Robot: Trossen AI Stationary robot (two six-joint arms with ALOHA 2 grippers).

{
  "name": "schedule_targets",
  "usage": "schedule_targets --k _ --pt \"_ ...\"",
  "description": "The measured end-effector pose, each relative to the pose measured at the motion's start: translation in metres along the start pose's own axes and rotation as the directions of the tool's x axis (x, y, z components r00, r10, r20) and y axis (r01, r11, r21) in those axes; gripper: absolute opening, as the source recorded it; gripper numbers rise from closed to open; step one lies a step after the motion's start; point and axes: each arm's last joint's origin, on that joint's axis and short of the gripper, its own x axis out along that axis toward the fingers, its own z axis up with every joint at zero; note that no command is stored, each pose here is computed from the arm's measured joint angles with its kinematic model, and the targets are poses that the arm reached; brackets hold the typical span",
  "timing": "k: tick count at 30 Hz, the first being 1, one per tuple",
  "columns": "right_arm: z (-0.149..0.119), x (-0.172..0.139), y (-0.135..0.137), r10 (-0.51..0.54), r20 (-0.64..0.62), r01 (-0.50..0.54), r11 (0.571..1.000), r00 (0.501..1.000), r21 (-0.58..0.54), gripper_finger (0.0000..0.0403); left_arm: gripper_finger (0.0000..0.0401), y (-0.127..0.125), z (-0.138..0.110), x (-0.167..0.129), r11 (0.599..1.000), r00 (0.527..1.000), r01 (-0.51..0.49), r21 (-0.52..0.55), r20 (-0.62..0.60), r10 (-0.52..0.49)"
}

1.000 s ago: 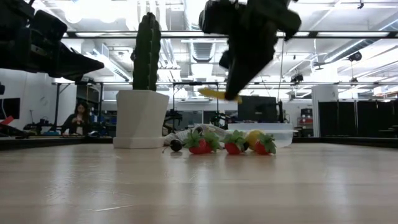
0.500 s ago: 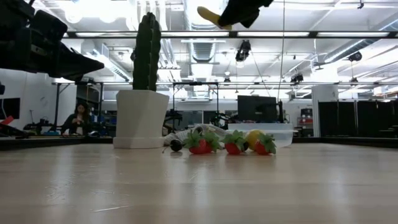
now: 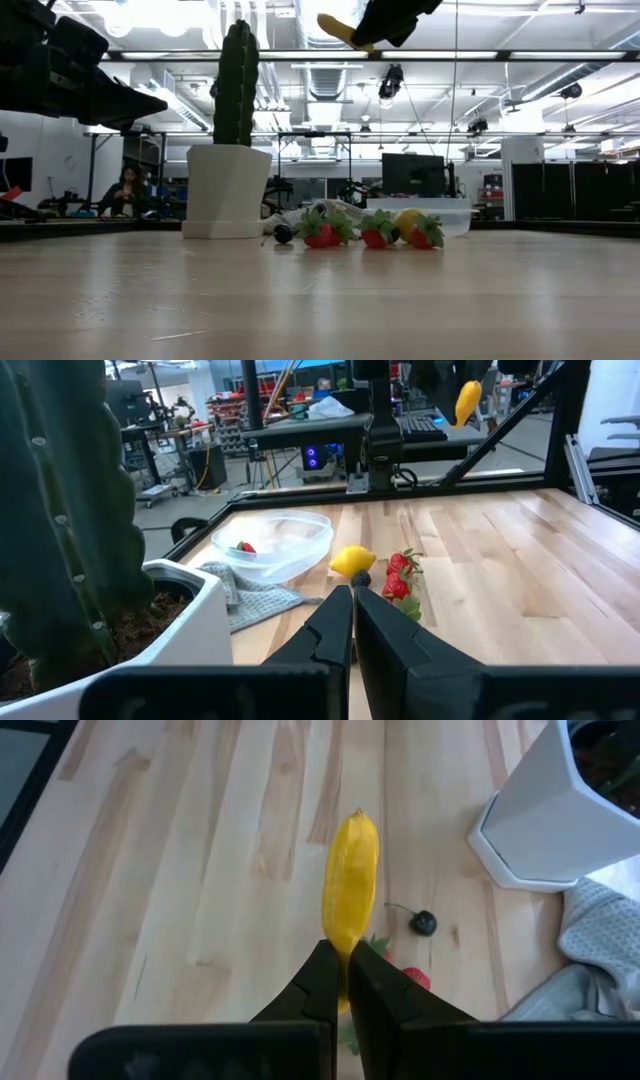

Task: Pick and placing Produce into tupperware
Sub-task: Put the corn into the transparent bin

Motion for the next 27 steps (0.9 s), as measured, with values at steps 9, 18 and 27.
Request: schedule_targets --k 9,18,27 --pt "-0.005 -0.005 -0.001 -0.009 -0.039 0.009 1.0 0.999 -0.023 0.0008 0.0 0.0 0.0 0.0 1.0 1.0 0.0 0.0 0.0 0.0" --pt "-0.017 -0.018 -0.008 -0.087 -0.072 0.085 0.996 0.994 -0.034 0.0008 0.0 0.0 0.0 0.0 1.0 1.0 0.0 0.0 -0.001 0.0" --pt "-0.032 -0.038 -0.024 -0.14 -0.052 0.14 0.99 0.989 -0.007 0.0008 0.0 0.0 0.0 0.0 1.0 1.0 0.0 0.0 -0.002 0.0"
